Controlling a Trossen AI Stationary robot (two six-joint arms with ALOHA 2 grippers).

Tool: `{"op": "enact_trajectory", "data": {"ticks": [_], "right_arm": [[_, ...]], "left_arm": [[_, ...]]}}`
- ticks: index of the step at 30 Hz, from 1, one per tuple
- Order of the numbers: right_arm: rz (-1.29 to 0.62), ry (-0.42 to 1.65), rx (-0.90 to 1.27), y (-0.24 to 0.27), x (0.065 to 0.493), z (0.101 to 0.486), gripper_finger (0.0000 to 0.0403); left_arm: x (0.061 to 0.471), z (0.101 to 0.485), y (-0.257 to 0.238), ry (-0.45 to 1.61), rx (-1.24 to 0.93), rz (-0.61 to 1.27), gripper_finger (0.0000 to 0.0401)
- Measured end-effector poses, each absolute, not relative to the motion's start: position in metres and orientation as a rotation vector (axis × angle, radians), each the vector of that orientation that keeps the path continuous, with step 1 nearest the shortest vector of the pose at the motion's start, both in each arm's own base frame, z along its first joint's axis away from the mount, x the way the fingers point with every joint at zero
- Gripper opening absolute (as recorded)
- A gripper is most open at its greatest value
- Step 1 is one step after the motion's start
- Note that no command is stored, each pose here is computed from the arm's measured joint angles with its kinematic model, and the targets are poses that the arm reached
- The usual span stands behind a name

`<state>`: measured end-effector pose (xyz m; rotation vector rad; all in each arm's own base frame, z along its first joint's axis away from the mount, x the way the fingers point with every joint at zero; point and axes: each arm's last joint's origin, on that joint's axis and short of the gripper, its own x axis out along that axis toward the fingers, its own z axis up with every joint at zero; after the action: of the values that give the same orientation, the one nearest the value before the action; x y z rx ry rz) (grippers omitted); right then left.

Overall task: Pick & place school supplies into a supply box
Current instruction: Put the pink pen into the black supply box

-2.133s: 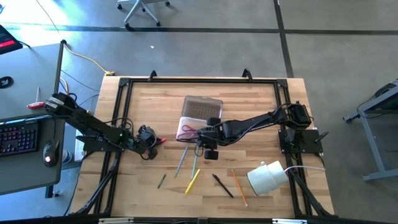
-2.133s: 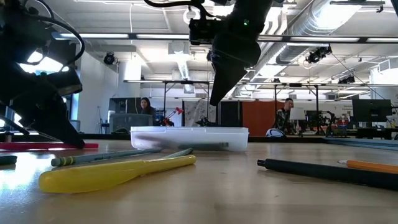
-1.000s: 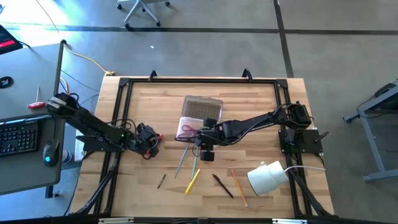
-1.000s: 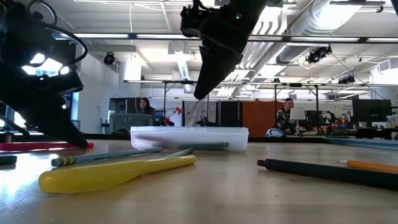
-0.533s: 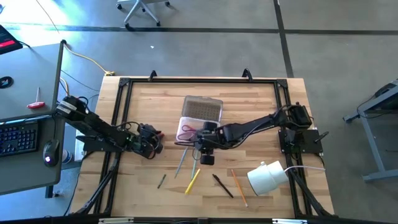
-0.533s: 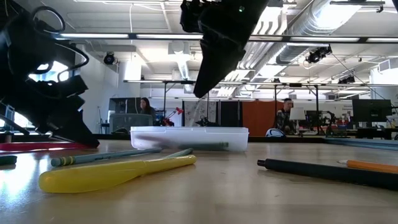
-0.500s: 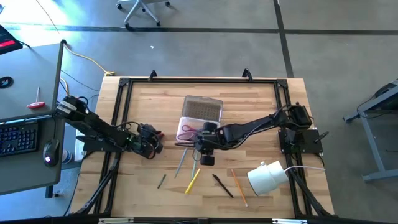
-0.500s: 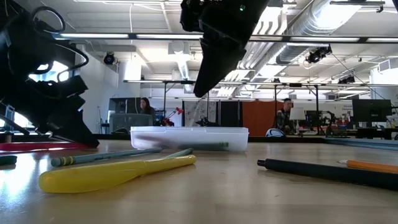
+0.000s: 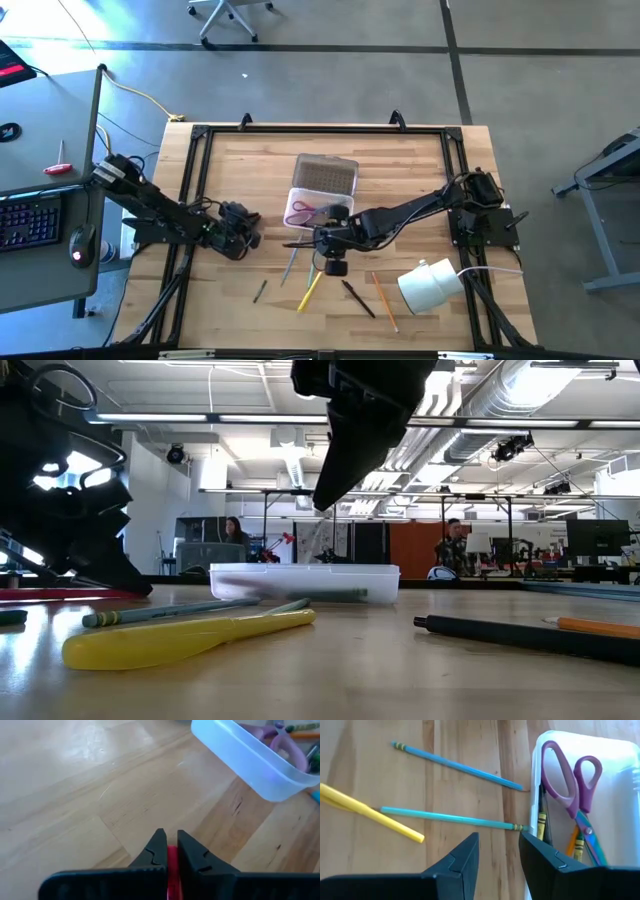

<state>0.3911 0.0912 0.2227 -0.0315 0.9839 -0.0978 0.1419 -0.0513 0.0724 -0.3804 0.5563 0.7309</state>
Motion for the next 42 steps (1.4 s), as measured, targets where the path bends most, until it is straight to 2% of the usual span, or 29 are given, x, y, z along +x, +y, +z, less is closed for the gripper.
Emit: {"op": "enact_trajectory", "data": {"ticks": [9, 19, 22, 26, 31, 35, 42], "right_arm": [[-0.107, 0.947, 0.012, 0.094, 0.394, 0.225, 0.0119], [-0.112, 0.948, 0.025, 0.094, 0.393, 0.224, 0.0119], [-0.108, 0.949, 0.026, 0.095, 0.393, 0.224, 0.0119], [-0.103, 0.950, 0.025, 0.096, 0.393, 0.224, 0.0119], [-0.089, 0.952, 0.019, 0.102, 0.391, 0.224, 0.0119], [-0.084, 0.949, 0.009, 0.107, 0.390, 0.224, 0.0119], [-0.066, 0.949, 0.000, 0.115, 0.388, 0.224, 0.0119]], "left_arm": [[0.181, 0.104, -0.073, 0.536, -0.272, 0.595, 0.0050], [0.212, 0.129, -0.069, 0.547, -0.189, 0.541, 0.0018], [0.219, 0.134, -0.066, 0.636, -0.203, 0.511, 0.0043], [0.223, 0.147, -0.070, 0.770, -0.168, 0.485, 0.0101], [0.215, 0.165, -0.087, 0.979, -0.175, 0.478, 0.0150], [0.194, 0.166, -0.103, 1.041, -0.187, 0.544, 0.0162], [0.167, 0.148, -0.127, 0.885, -0.197, 0.525, 0.0160]]}}
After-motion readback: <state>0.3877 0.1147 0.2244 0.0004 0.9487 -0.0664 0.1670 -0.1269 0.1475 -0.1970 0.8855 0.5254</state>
